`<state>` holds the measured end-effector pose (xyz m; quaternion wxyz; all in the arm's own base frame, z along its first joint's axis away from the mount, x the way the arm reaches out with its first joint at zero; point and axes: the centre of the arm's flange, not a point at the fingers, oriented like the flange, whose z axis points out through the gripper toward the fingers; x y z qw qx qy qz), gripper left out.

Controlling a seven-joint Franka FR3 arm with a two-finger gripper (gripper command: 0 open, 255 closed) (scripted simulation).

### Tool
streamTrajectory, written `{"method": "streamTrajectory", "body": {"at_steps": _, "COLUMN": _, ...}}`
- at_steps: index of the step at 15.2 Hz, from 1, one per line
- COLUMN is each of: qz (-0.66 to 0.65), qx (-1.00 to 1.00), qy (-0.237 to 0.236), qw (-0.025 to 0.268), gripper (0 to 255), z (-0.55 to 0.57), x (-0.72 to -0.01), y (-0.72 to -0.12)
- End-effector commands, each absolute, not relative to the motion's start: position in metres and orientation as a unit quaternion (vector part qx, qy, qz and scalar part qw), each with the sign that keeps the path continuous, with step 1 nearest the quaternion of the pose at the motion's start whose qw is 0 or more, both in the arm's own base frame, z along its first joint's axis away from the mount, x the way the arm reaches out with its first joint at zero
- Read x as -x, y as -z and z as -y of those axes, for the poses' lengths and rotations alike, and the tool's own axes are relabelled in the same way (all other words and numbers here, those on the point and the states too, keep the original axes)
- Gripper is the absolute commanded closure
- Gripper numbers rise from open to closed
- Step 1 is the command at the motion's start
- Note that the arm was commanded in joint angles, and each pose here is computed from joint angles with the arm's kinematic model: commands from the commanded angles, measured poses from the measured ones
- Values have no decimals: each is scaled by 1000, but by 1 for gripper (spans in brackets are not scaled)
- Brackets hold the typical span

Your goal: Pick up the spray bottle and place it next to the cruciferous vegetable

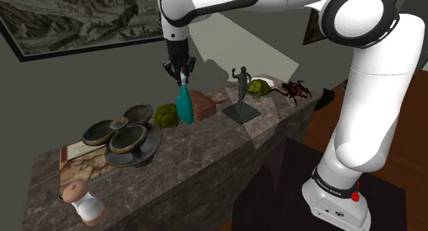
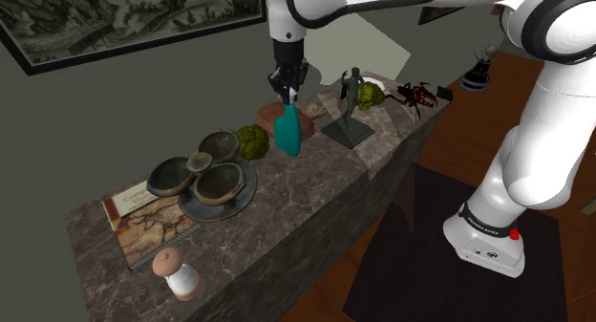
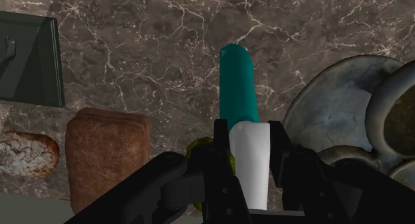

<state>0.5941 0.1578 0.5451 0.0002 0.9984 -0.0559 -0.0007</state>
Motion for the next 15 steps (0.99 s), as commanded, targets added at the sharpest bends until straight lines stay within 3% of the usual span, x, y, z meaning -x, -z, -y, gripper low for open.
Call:
{"method": "streamTrajectory", "body": {"at_steps": 1, "qz": 56, "qx": -998, "qy": 1, "qw": 0, "gripper": 255, "z": -158, "x": -593, "y": -556}}
{"method": "streamTrajectory", "body": {"at_steps": 15, "qz": 56, "qx": -998, "qy": 1, "qw": 0, "gripper": 255, "z": -158, "x": -593, "y": -630}}
